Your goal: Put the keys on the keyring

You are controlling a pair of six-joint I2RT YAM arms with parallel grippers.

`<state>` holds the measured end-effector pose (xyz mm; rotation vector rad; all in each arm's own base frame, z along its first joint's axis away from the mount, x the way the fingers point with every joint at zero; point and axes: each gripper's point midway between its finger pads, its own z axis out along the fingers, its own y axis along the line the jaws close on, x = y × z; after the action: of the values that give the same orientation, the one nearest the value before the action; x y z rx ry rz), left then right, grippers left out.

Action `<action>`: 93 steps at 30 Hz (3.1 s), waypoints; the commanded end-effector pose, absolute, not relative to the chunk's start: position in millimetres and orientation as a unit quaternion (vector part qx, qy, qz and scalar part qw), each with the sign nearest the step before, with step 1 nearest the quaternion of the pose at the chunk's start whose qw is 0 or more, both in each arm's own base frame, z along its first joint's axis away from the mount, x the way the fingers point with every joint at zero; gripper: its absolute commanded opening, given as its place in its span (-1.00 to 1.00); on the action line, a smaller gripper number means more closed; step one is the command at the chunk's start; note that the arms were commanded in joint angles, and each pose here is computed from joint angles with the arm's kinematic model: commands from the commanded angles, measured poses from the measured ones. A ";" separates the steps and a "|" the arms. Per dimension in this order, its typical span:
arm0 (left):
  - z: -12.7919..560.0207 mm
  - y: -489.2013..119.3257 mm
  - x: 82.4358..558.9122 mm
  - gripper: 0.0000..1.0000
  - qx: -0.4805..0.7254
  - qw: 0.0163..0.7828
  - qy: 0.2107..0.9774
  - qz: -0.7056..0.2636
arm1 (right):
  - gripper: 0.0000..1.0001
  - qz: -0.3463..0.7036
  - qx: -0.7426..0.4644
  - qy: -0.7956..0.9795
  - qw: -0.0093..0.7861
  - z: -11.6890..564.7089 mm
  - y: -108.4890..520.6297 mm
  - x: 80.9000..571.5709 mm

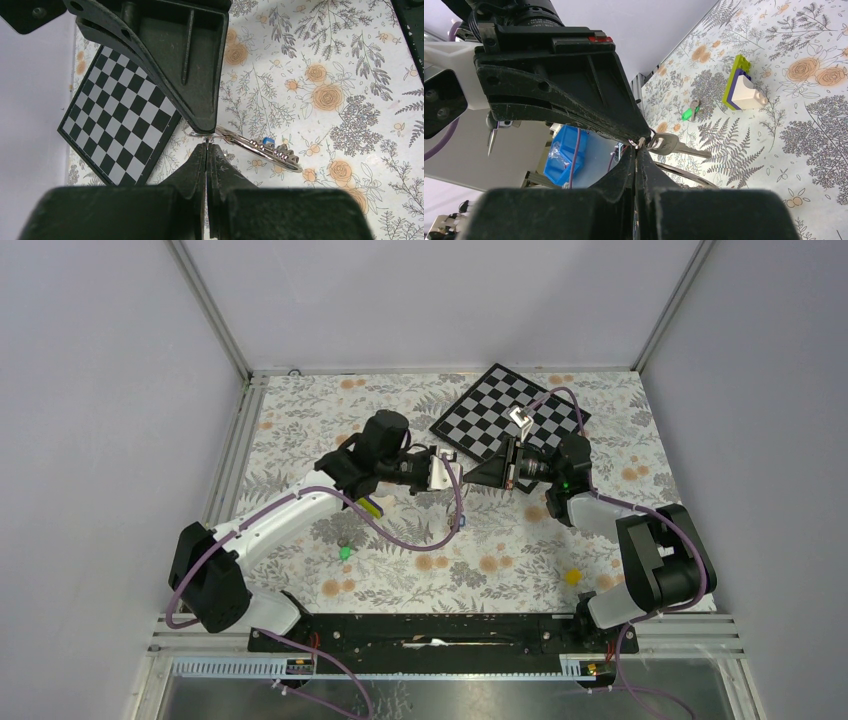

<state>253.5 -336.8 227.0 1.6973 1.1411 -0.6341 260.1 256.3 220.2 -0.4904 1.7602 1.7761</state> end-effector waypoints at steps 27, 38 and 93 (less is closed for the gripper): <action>234.3 -338.6 247.4 -1.00 0.705 0.499 0.436 -0.252 | -1.00 0.655 -0.247 0.637 0.322 237.8 263.2 257.1; 237.6 -336.8 245.3 -1.00 0.705 0.503 0.433 -0.251 | -1.00 0.651 -0.244 0.643 0.321 232.2 261.8 260.4; 234.5 -345.3 250.1 -1.00 0.707 0.496 0.432 -0.261 | -1.00 0.656 -0.259 0.642 0.300 222.1 269.0 251.5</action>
<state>249.3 -334.3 205.0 1.7344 1.1692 -0.6389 250.9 264.2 203.9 -0.5972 1.7977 1.7554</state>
